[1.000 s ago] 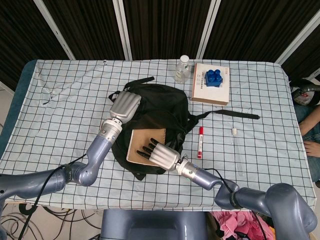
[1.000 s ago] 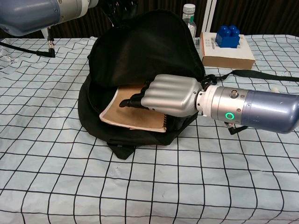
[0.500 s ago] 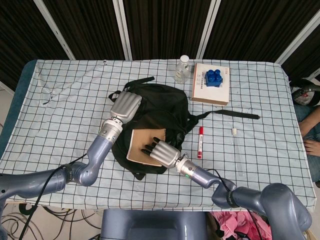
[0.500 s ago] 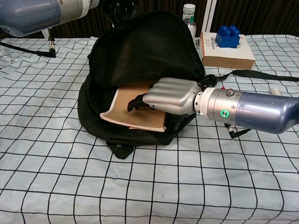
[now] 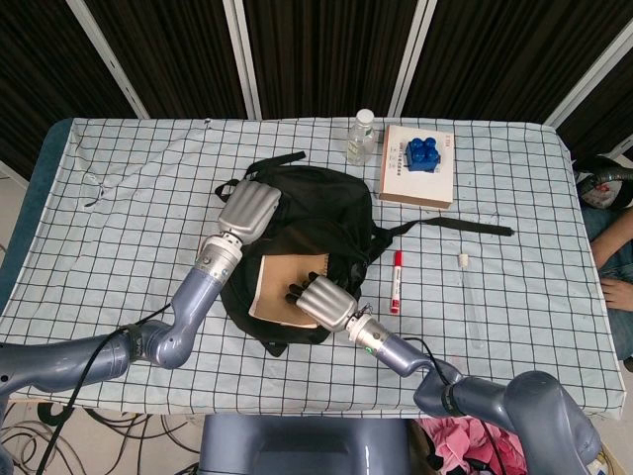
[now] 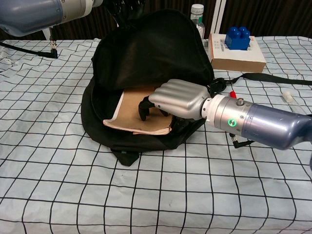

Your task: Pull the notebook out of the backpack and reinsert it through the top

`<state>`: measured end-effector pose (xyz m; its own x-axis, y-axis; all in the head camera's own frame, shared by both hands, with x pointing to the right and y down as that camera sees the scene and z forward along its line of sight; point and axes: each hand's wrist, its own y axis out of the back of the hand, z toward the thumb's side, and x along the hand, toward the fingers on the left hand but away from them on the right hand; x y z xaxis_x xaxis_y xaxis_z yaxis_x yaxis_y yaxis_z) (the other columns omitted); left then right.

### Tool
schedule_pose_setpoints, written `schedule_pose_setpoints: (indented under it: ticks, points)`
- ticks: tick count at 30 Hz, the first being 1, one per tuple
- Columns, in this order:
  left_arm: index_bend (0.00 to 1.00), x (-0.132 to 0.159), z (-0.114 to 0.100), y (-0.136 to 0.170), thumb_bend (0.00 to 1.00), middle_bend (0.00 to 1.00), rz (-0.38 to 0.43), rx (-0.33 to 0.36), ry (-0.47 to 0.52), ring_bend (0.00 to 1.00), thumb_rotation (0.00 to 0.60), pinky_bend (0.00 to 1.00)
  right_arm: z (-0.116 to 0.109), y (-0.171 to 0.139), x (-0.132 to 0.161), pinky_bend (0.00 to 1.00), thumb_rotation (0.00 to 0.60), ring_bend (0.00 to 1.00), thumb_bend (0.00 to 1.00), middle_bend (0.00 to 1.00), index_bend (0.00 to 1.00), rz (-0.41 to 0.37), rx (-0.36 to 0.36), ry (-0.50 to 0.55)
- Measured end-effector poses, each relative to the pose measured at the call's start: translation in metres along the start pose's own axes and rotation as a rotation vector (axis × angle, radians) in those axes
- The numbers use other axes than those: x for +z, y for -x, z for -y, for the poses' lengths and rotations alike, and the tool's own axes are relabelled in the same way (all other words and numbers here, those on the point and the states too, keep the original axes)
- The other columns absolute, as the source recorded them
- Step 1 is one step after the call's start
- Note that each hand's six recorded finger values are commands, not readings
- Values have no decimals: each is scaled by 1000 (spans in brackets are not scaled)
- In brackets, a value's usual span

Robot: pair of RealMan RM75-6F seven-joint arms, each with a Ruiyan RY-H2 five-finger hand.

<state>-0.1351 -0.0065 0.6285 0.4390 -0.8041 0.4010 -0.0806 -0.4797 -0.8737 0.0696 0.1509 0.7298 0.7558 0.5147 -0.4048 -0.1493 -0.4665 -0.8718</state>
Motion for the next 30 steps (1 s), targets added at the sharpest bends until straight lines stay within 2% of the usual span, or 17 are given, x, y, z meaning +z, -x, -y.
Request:
schedule_pose_setpoints:
  ticks: [4,8,16,30]
  points:
    - [679,-2,-1,0,466,675,-5,2,-1,513,600,414,2,0,-2,459,600,556,403,491,522,16,-19,44]
    - [679,-3,0,1,465,674,-5,-3,-8,513,600,414,2,0,-2,519,600,612,439,544,593,23,-31,86]
    - [679,1,-2,2,466,674,4,7,-14,513,600,414,-4,-3,-9,572,600,668,483,610,687,53,-88,136]
    - [679,-2,3,3,466,672,-5,-7,-10,513,600,414,-30,-11,-20,613,600,706,518,655,754,96,-228,237]
